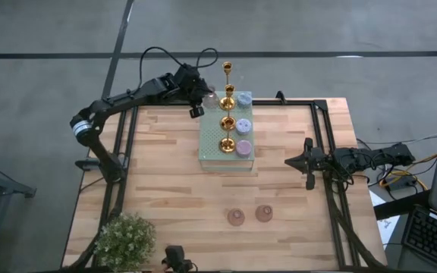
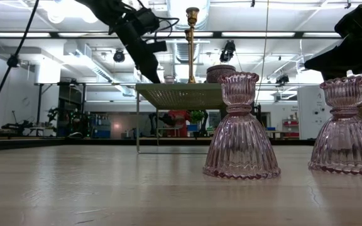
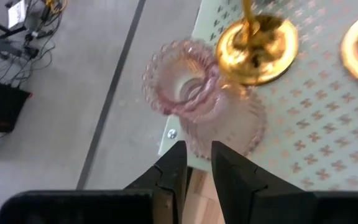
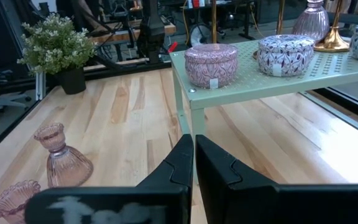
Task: Pick & Place candle stick holders
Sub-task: Put the right pink glass candle holder on the shelf aligned with the other pink glass candle holder
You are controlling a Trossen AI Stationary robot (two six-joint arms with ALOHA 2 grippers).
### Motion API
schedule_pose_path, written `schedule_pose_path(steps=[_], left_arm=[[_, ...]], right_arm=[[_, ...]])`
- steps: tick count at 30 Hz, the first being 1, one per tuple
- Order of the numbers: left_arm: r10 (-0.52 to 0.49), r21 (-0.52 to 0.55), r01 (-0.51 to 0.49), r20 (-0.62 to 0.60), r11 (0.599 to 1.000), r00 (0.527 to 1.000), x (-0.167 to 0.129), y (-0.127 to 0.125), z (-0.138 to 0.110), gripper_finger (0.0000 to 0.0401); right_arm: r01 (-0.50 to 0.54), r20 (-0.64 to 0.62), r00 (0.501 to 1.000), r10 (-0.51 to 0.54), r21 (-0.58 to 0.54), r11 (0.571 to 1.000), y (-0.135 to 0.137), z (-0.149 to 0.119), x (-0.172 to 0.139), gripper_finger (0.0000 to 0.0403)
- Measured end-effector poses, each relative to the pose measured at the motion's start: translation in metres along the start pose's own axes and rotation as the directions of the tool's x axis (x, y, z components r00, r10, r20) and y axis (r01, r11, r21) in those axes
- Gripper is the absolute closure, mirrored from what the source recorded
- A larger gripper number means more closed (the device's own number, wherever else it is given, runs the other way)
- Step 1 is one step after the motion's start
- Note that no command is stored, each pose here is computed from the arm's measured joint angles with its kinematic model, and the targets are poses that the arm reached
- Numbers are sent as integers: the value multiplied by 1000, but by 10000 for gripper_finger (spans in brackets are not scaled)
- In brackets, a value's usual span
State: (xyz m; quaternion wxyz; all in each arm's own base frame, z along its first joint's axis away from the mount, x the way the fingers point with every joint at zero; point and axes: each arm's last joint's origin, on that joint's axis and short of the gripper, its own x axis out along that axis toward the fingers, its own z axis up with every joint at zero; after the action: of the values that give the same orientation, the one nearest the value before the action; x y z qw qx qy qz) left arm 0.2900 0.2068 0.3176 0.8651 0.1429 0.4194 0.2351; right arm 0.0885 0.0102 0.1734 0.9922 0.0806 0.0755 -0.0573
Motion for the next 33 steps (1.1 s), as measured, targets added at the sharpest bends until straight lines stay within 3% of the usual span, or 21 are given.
schedule_pose_path(steps=[4,9,14,18,25,33], left_arm=[[-43,-16,43,33,999,999,-14,0,1,341],[-145,-40,150,110,988,983,-35,-2,-2,392],[-206,-53,221,196,974,959,-58,-8,-10,392],[-276,-37,304,331,952,902,-78,-16,-20,397],[-444,69,480,512,874,735,-116,-34,-48,393],[-461,61,518,554,853,694,-138,-55,-87,394]], right_arm=[[0,0,1000,0,0,1000,0,0,0,390],[0,0,1000,0,0,1000,0,0,0,390],[0,0,1000,0,0,1000,0,0,0,390],[-1,0,1000,1,0,1000,0,0,0,390],[0,0,1000,0,0,1000,0,0,0,390],[0,0,1000,0,0,1000,0,0,0,390]])
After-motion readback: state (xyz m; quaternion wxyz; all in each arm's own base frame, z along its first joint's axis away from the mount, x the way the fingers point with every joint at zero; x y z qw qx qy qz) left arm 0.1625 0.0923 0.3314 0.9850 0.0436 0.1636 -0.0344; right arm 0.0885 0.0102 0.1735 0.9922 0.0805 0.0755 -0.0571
